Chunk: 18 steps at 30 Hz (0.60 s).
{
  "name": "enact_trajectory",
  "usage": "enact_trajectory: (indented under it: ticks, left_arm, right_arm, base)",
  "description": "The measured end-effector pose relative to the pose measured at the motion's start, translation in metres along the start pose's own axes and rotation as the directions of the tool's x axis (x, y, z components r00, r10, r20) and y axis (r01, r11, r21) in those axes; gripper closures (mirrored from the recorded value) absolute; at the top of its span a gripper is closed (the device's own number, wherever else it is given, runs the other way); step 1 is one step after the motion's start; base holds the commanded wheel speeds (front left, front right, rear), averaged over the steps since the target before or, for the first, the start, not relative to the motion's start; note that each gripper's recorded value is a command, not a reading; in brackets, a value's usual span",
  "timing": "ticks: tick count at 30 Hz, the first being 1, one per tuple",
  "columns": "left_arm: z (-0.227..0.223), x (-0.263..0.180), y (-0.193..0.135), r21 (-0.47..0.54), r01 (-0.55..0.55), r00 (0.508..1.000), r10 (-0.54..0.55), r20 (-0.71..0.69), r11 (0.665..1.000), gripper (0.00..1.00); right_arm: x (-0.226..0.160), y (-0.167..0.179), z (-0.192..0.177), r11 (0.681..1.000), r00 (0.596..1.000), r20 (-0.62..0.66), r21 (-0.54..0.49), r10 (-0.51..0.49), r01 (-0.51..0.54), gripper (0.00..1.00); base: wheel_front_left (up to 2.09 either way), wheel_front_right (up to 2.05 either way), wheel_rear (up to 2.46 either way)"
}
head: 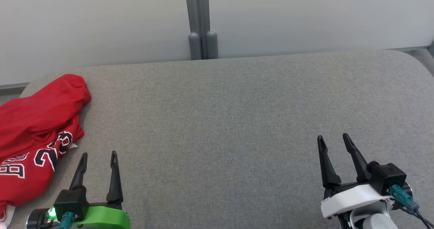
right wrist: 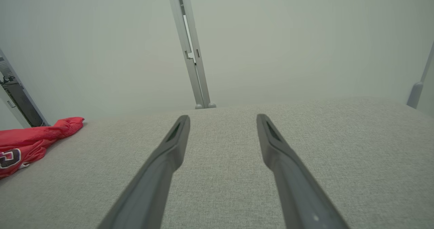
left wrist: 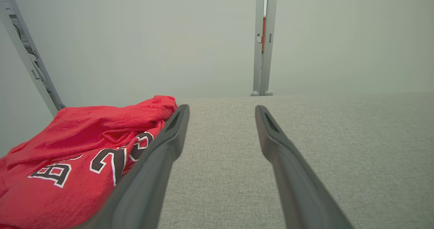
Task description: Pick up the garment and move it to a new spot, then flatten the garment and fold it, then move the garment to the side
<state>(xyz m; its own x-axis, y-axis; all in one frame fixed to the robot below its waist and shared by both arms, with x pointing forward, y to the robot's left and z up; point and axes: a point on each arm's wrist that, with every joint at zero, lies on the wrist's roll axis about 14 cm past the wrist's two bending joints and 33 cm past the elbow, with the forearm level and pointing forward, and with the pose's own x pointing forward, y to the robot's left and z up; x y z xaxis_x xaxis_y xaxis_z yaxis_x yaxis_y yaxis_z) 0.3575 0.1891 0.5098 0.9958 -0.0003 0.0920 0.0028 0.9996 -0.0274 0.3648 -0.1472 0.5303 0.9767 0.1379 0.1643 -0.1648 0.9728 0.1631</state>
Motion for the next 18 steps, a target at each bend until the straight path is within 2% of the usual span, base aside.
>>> enact_trajectory:
  ticks: [18]
  left_arm:
    - [-0.018,-0.008,0.008,-0.022,-0.015,0.998,0.014,-0.057,1.000,0.00]
  right_arm:
    - [-0.002,-0.001,-0.007,1.000,1.000,-0.020,0.019,-0.007,0.007,0.00]
  base:
    - [0.00,0.00,0.00]
